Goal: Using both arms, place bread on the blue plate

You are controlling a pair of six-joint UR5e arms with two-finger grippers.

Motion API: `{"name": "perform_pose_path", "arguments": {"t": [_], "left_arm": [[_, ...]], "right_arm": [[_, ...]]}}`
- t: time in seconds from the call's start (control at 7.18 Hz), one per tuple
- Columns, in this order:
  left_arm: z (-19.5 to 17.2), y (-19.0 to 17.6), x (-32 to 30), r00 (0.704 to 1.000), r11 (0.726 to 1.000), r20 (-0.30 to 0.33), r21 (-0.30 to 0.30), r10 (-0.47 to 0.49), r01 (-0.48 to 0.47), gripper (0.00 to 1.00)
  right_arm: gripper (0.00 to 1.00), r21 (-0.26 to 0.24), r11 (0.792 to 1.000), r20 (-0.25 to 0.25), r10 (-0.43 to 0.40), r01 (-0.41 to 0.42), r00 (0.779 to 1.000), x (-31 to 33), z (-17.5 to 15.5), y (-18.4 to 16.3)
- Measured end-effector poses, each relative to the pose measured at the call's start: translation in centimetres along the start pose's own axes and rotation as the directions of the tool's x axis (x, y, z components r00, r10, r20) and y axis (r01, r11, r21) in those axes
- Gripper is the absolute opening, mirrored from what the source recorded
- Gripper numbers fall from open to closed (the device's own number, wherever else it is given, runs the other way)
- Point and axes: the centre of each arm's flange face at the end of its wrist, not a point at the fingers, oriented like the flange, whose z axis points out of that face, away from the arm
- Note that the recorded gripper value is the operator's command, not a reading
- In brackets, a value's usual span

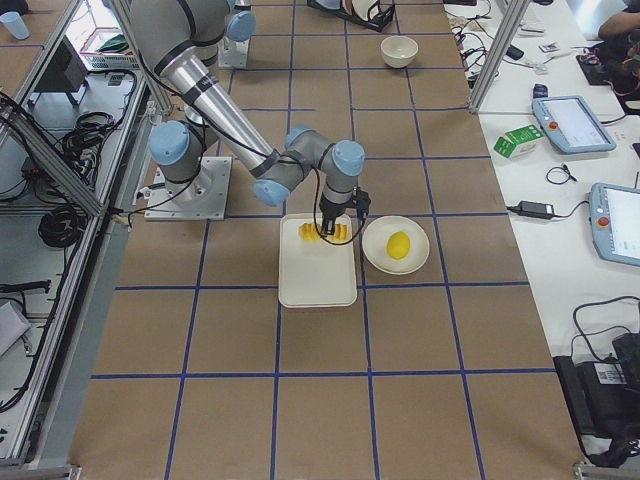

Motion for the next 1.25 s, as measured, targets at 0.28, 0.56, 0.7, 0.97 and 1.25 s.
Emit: {"name": "perform_pose_path", "arguments": {"t": [0.28, 0.56, 0.7, 0.97, 1.25], "left_arm": [[-1.5, 0.6, -0.5, 1.000, 1.000, 0.013, 0.004, 0.028, -0.028, 0.00], [-4.3, 1.9, -1.7, 0.995, 0.996, 0.059, -0.036, 0.078, -0.076, 0.00], [-6.4, 2.6, -2.3, 0.993, 0.994, 0.076, -0.066, 0.096, -0.091, 0.00], [-11.0, 5.6, -2.8, 0.988, 0.978, 0.064, -0.161, 0.143, -0.132, 0.00], [-14.2, 10.9, -0.6, 0.971, 0.940, -0.104, -0.245, 0.217, -0.236, 0.00]], "right_arm": [[0.00, 0.012, 1.000, 0.053, 0.015, -0.016, 0.999, -0.9, -6.0, -1.2], [0.00, 0.030, 0.999, 0.051, -0.025, 0.023, 0.998, -5.8, -12.9, -3.8], [0.00, 0.029, 0.999, 0.050, -0.020, 0.018, 0.999, -8.3, -15.0, -4.4], [0.00, 0.020, 0.999, 0.047, -0.034, 0.033, 0.998, -11.8, -16.2, -4.5], [0.00, 0.000, 0.999, 0.086, -0.045, 0.045, 0.995, -13.3, -16.0, -4.2]]}}
